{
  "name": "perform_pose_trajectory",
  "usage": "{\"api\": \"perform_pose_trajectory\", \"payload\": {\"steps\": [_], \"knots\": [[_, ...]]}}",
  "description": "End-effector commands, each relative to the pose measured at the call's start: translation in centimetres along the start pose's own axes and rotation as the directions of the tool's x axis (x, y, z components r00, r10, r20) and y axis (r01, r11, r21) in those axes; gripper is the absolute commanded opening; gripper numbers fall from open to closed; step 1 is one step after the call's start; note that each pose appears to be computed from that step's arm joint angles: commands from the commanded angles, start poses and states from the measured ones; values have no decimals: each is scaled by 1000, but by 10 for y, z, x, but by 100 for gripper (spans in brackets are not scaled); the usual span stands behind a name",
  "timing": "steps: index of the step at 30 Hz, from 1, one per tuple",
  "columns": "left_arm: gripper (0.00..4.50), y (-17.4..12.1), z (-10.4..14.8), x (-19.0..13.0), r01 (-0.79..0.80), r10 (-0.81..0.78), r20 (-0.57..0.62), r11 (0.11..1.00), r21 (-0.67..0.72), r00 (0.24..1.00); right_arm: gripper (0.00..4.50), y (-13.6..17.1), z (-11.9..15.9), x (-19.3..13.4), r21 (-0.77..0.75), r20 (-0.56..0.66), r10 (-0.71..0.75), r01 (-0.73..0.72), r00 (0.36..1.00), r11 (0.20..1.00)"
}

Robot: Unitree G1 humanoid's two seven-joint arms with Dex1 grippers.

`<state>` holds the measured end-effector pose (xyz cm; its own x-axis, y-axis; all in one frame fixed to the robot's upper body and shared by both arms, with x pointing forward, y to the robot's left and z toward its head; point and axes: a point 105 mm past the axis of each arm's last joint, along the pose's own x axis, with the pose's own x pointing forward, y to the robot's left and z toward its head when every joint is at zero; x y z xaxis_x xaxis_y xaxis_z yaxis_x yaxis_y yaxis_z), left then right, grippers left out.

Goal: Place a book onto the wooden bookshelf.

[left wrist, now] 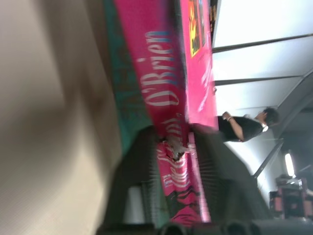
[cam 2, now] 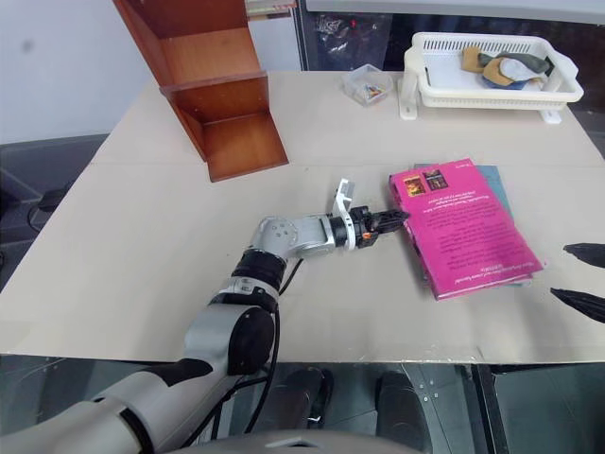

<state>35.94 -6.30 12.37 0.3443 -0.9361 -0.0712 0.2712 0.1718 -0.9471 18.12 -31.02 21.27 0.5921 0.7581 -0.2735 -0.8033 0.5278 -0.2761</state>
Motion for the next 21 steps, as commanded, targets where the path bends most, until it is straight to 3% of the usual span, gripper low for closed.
{"api": "perform_pose_trajectory", "payload": {"steps": [1,10,13,16,19,21], "knots": [[9,-60,-30,45,185,-187,-76,982,-35,979,318,2,2,-1,-27,9,7,-6,1000,1000],[9,-61,-9,25,195,-196,-21,980,-37,980,318,1,0,3,-23,18,1,-1,1000,1000],[9,-59,-11,17,182,-181,-41,983,20,983,318,0,-1,4,-23,21,-2,2,1000,1000],[123,-54,-16,10,150,-145,-71,987,58,987,318,1,-1,4,-24,23,-4,4,1000,1000],[269,-48,-17,6,99,-91,-78,989,105,993,318,1,-1,4,-24,23,-7,7,1000,1000],[336,-43,-19,3,72,-60,-88,989,129,994,318,2,-1,3,-25,21,-11,12,1000,1000]]}}
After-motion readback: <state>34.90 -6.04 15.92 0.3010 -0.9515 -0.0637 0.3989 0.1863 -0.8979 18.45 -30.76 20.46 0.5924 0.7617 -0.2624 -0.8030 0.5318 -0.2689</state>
